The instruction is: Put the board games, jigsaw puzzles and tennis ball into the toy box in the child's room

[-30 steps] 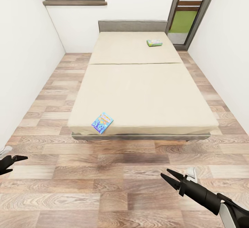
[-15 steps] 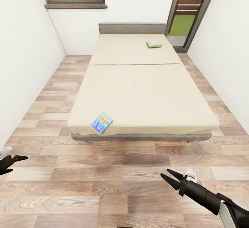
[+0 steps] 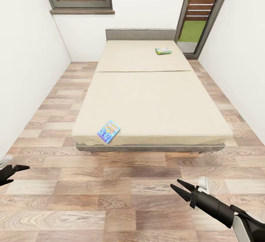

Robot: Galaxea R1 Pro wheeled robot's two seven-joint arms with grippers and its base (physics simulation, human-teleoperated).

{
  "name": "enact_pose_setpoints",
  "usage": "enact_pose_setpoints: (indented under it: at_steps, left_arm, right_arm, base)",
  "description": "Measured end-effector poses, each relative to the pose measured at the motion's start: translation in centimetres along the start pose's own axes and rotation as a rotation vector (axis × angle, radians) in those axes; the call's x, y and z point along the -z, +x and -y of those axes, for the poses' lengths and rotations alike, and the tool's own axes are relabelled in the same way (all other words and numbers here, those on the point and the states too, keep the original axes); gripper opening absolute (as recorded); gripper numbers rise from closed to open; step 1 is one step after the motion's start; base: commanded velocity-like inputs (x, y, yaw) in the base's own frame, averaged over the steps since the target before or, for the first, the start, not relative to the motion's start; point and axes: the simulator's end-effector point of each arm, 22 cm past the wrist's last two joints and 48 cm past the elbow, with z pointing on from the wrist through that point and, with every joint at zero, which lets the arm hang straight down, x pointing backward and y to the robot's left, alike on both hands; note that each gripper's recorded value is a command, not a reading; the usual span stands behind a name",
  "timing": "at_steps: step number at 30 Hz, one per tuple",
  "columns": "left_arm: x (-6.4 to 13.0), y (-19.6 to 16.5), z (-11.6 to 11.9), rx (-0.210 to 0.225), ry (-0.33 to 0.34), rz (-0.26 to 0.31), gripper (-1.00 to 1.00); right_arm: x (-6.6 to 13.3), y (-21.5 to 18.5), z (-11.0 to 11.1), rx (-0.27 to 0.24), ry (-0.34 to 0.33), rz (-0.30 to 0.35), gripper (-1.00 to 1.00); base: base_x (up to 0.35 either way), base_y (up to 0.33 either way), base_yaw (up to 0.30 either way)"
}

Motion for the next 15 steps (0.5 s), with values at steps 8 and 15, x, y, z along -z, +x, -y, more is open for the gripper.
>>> enact_pose_setpoints:
  at_steps: [8, 15]
  left_arm:
    - [0.51, -0.31, 0.36, -0.002, 0.008, 0.011, 1.0]
    - [0.94, -0.56, 0.67, -0.005, 0.015, 0.02, 1.0]
  right_arm:
    - [0.1, -0.4, -0.37, 0.01, -0.004, 0.008, 1.0]
    - [0.2, -0.76, -0.48, 0.018, 0.003, 0.014, 1.0]
  base:
    - [0.0, 0.0, 0.0]
    - [0.0, 0.0, 0.0]
